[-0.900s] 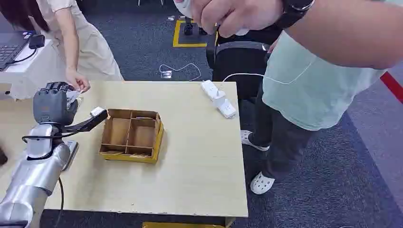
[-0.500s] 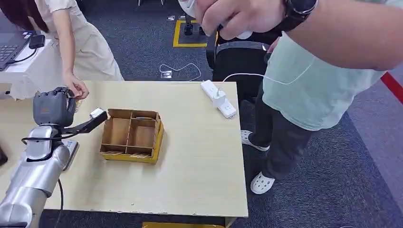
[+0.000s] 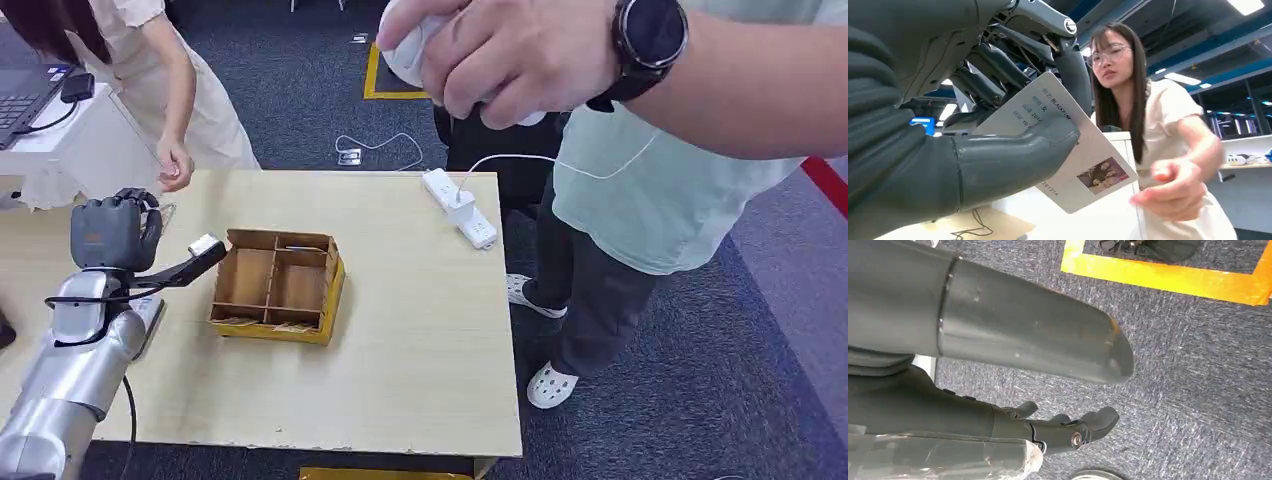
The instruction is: Pass the card to the sensor for recognition and then transmit it.
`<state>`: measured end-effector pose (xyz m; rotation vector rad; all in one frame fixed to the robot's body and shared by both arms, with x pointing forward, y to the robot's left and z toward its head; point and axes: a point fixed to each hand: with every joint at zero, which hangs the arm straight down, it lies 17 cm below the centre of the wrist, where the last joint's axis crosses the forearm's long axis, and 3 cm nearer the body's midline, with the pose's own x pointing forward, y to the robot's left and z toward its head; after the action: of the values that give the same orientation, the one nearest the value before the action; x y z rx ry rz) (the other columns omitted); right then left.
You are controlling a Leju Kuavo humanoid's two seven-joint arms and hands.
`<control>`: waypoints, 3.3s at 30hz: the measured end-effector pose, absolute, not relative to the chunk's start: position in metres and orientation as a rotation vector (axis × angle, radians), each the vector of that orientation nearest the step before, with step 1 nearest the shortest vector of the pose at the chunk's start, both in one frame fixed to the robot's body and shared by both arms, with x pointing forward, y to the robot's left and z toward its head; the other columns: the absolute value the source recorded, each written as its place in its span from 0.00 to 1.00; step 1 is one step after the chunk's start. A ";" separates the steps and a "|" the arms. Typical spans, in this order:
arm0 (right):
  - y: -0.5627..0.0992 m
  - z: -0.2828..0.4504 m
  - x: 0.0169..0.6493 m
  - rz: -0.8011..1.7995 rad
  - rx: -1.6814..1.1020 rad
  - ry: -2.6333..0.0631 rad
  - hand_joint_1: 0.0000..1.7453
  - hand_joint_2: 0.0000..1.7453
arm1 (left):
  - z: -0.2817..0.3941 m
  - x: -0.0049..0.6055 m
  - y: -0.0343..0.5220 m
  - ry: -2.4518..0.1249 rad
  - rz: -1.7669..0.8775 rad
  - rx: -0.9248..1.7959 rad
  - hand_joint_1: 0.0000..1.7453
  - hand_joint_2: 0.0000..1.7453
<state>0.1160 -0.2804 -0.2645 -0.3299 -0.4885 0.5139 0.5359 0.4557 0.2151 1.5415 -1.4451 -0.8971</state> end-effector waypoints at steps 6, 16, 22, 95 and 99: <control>-0.281 -0.264 0.117 0.514 -0.332 -0.490 0.00 0.00 | 0.214 0.534 0.458 -1.426 -0.909 1.561 1.00 1.00; -0.283 -0.265 0.112 0.511 -0.338 -0.474 0.00 0.00 | 0.133 0.477 0.512 -1.196 -1.058 1.656 1.00 1.00; -0.284 -0.265 0.112 0.508 -0.348 -0.476 0.00 0.00 | 0.098 0.451 0.526 -1.124 -1.106 1.614 1.00 1.00; -0.273 -0.263 0.119 0.559 -0.353 -0.498 0.00 0.00 | 0.283 0.517 0.498 -1.469 -0.632 1.833 1.00 1.00; -0.272 -0.263 0.119 0.558 -0.351 -0.499 0.00 0.00 | 0.285 0.522 0.485 -1.505 -0.631 1.815 1.00 1.00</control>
<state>0.1185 -0.2718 -0.2627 -0.3511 -0.4986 0.5579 0.5221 0.4848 0.2850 1.8148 -1.5053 -0.6313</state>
